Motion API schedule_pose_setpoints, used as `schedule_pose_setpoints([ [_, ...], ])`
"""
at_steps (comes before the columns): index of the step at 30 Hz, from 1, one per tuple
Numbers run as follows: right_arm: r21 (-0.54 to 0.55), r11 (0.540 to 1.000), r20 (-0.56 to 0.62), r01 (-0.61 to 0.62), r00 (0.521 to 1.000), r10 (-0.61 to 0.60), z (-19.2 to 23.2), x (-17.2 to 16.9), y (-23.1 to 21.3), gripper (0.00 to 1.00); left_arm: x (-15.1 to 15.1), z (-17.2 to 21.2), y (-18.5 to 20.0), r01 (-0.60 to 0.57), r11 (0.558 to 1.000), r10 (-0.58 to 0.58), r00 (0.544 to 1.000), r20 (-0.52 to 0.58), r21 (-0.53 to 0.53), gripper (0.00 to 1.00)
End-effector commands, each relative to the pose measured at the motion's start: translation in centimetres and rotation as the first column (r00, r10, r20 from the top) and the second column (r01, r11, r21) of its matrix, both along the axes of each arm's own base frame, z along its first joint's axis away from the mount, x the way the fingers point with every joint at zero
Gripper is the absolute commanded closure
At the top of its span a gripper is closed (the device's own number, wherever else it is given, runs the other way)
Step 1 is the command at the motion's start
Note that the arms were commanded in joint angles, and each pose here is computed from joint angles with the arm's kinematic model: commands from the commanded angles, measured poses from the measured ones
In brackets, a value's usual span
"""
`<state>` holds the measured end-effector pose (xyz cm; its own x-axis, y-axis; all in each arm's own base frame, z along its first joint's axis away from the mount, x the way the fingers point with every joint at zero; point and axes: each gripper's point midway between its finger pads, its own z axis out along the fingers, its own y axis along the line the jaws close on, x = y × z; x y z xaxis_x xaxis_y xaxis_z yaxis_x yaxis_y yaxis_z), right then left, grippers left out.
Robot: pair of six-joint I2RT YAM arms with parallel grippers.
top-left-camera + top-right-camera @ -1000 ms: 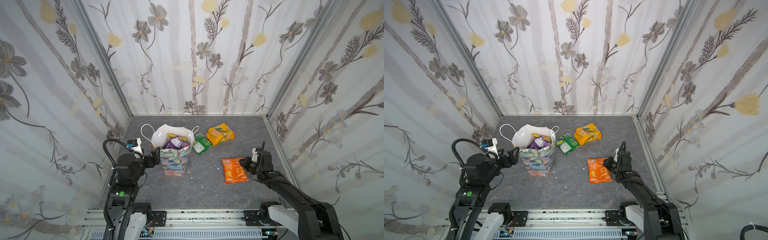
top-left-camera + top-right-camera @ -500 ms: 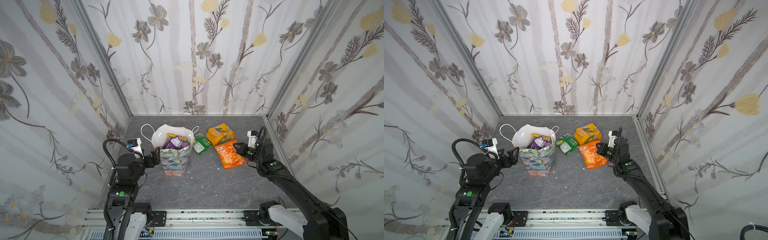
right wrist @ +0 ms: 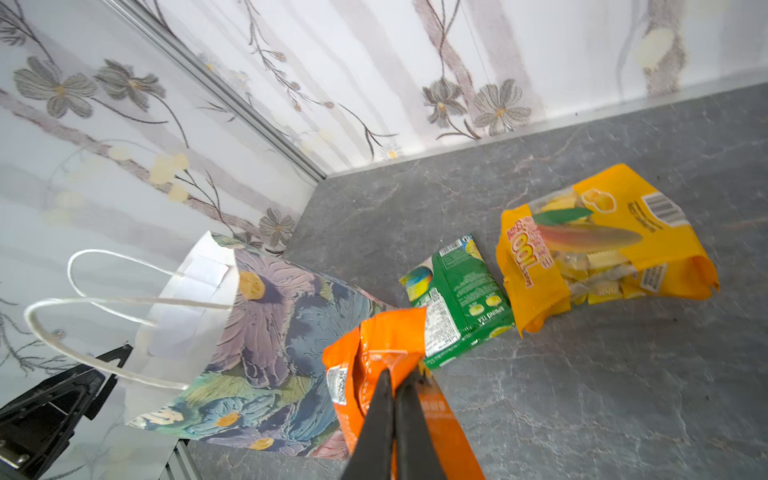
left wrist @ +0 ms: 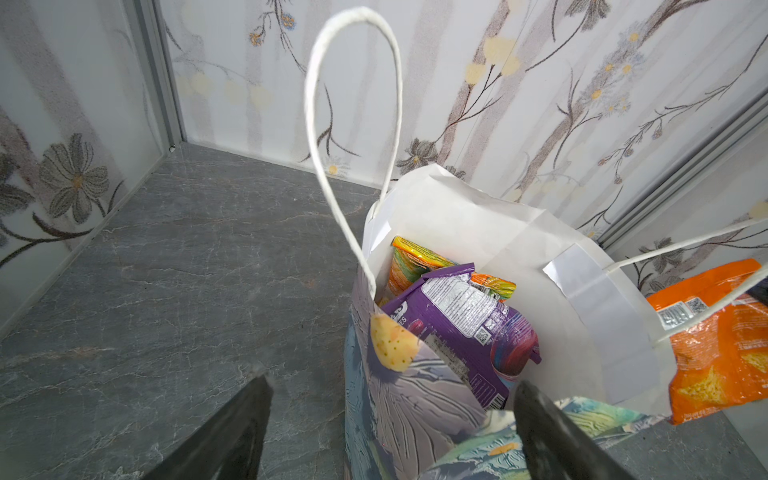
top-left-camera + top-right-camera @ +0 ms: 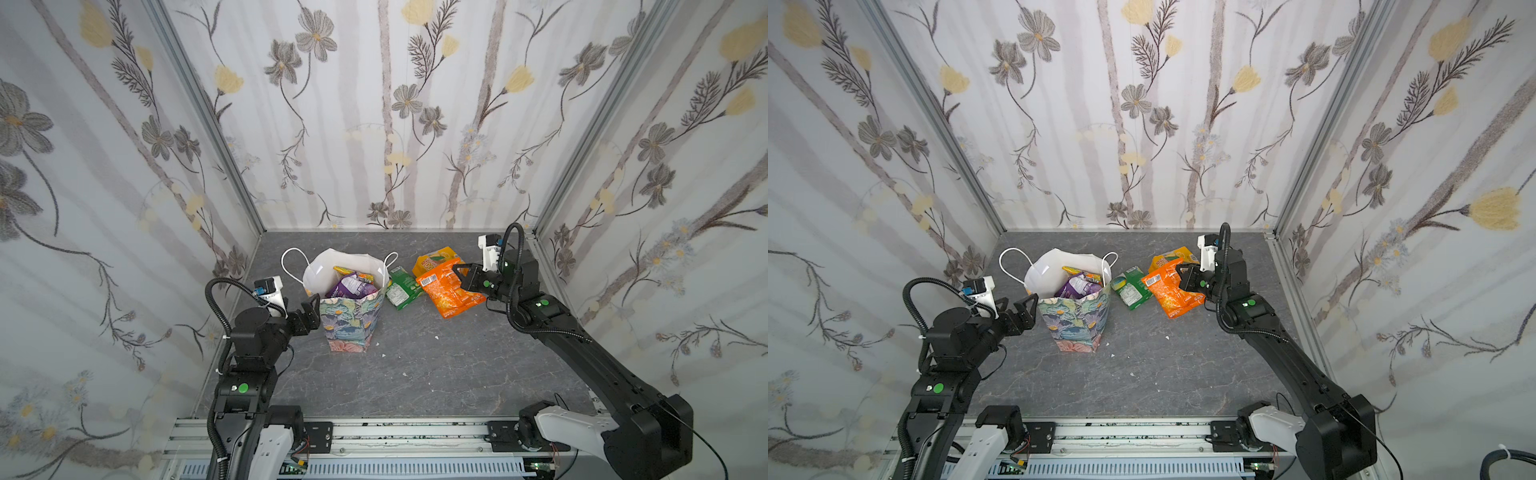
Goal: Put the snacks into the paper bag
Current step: 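Lift the orange packet and carry it over the bag with the right gripper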
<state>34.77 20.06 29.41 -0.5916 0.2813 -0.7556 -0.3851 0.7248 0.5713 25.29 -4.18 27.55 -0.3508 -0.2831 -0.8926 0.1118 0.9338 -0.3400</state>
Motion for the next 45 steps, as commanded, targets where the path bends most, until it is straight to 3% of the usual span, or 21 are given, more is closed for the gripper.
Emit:
schedule_pose_setpoints([
  [1, -0.029, 0.999, 0.046, -0.017, 0.999, 0.019, 1.3, 0.4, 0.6, 1.0, 0.1, 0.6, 0.0, 0.0, 1.0, 0.0, 1.0, 0.028, 0.003, 0.1],
  [29, 0.015, 0.991, 0.336, -0.133, 0.934, 0.12, 15.5, 1.3, 7.5, 1.0, 0.0, 0.8, -0.1, 0.009, 1.0, -0.009, 0.999, 0.034, 0.001, 0.09],
  [35, 0.086, 0.972, 0.424, -0.217, 0.891, 0.162, 19.3, -0.2, 9.2, 1.0, 0.1, 0.6, -0.1, 0.01, 1.0, -0.01, 1.0, 0.028, 0.001, 0.09],
  [45, 0.092, 0.922, 0.525, -0.375, 0.806, 0.275, 23.4, -3.3, 13.9, 1.0, 0.1, 0.7, -0.1, 0.01, 1.0, -0.01, 1.0, 0.029, 0.0, 0.09],
])
